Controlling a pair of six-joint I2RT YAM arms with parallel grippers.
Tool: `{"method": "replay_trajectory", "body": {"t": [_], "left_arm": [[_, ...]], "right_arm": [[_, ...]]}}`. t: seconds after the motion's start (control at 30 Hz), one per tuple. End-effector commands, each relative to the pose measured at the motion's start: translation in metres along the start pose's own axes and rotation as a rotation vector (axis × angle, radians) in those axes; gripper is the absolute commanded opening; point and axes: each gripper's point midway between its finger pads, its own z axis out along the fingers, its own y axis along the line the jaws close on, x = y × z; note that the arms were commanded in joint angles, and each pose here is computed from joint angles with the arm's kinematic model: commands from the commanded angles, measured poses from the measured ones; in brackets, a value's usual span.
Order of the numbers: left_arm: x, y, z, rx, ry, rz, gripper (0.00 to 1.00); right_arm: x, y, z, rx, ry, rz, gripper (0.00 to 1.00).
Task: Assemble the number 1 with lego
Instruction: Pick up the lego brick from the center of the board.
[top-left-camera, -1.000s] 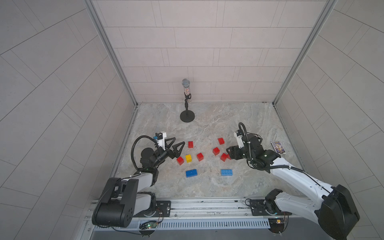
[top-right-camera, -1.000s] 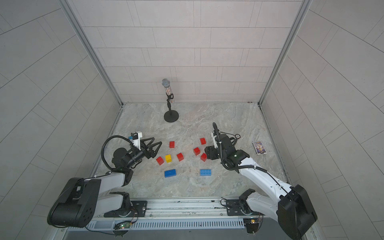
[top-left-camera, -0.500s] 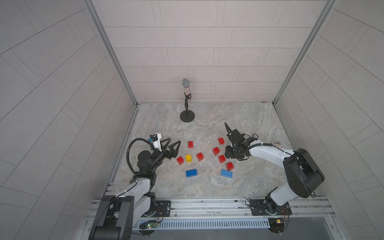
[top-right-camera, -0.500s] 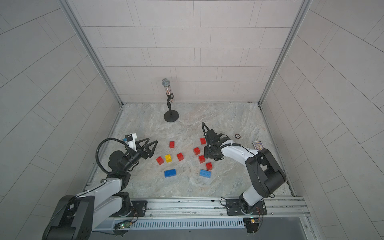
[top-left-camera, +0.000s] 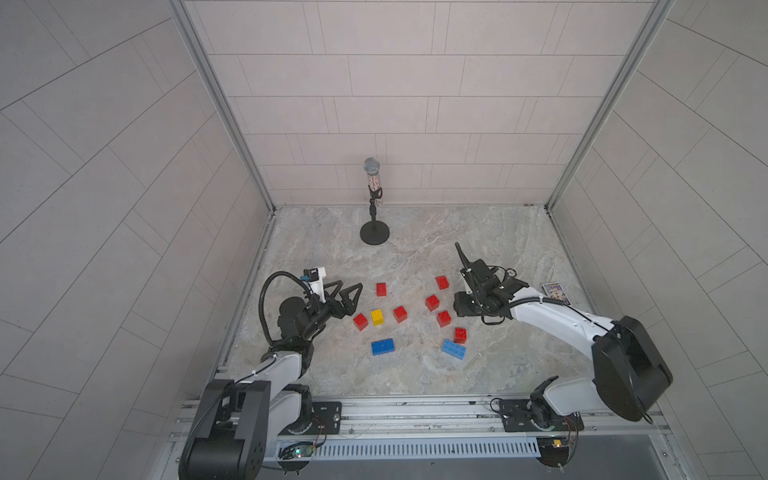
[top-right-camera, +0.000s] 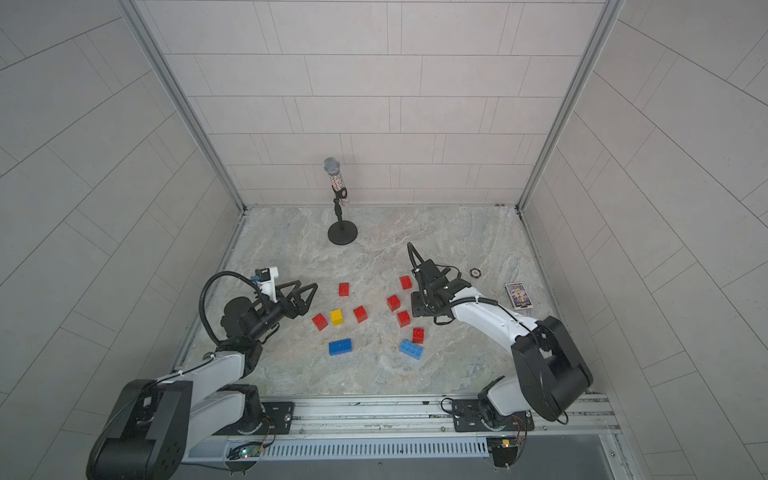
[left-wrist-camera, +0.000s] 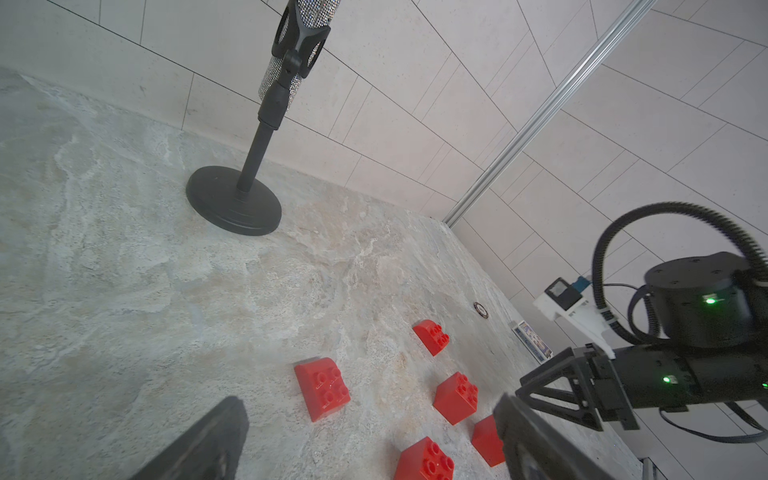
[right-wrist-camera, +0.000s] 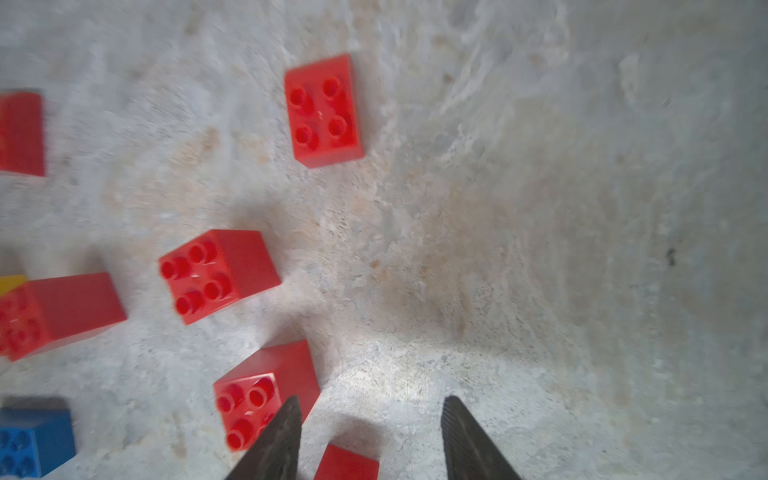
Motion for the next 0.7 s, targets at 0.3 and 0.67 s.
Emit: {"method": "replay_trajectory", "body": {"t": [0.3,0.67], "left_arm": [[-0.017,-0.008,0.003,0.050,-0.060,0.029,1.00],[-0.016,-0.006,0.003,0.040,-0.060,0.023,1.00]], "right_arm": [[0.008,0.049,0.013,-0.109,0.032,-0.295,0.48],[0.017,0.061,0.030,-0.057,0.089,-0.405,0.45]]}}
